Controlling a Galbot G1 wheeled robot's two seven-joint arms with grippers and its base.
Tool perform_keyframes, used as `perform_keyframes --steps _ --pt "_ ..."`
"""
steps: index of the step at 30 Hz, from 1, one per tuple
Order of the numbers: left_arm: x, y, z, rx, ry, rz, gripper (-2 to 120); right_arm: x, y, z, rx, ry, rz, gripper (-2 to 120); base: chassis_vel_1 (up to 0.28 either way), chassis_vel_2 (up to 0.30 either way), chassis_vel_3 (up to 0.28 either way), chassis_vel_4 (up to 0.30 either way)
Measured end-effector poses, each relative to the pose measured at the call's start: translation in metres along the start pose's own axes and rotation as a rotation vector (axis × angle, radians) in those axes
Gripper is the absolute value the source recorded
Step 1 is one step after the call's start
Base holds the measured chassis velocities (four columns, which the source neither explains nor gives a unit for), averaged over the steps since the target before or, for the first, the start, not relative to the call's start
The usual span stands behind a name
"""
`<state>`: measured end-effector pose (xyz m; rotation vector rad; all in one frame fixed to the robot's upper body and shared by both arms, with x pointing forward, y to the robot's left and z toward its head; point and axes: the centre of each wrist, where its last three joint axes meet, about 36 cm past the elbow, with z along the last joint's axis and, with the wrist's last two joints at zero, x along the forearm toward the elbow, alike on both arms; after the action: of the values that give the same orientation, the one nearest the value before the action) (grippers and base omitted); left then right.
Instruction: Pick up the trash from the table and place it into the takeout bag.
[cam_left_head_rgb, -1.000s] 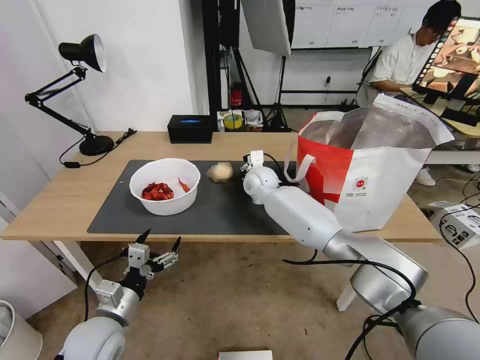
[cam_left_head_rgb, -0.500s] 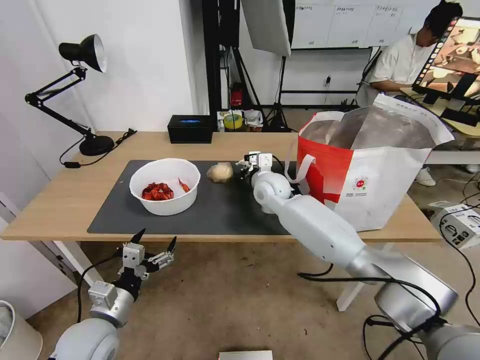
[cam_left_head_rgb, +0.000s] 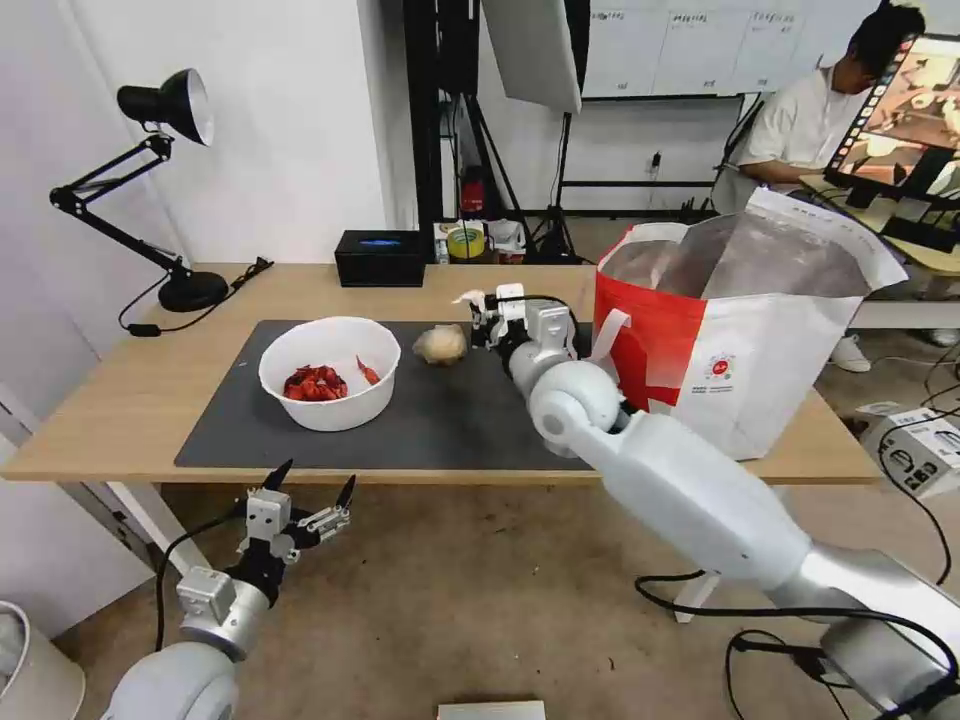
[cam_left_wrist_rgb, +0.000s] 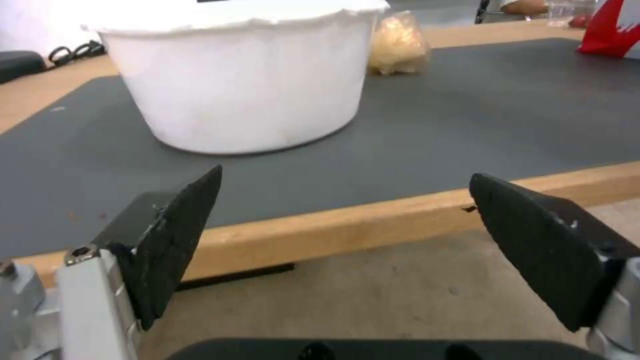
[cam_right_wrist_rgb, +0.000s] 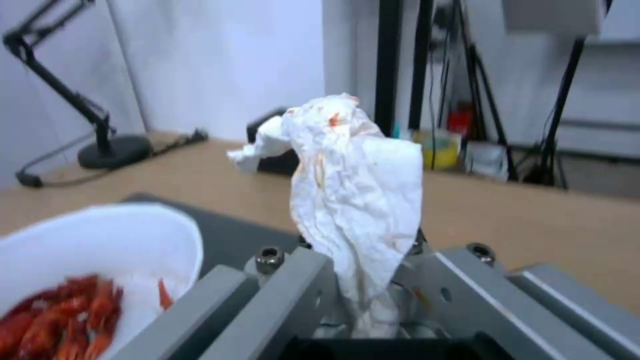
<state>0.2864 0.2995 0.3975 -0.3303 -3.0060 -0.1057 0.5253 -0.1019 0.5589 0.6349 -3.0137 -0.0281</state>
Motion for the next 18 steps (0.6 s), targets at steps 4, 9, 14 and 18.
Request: perform_keyframes --steps 4,9,14,18 --pt "0.001 -0.002 0.001 0.003 0.002 -0.002 100 0.015 -0.014 -0.019 0.011 -0.075 0.017 0 0.000 0.000 0.000 0.000" --pt "0.001 -0.003 0.002 0.008 0.000 -0.003 100 0.031 -0.036 -0.041 0.017 -0.127 0.051 0 0.000 0.000 0.000 0.000" --pt "0.001 -0.009 0.005 0.028 -0.008 -0.001 100 0.055 -0.071 -0.070 0.059 -0.134 0.137 0 0.000 0.000 0.000 0.000" --pt "0.000 -0.012 0.005 0.034 -0.011 0.004 100 0.068 -0.095 -0.086 0.068 -0.144 0.187 0 0.000 0.000 0.000 0.000"
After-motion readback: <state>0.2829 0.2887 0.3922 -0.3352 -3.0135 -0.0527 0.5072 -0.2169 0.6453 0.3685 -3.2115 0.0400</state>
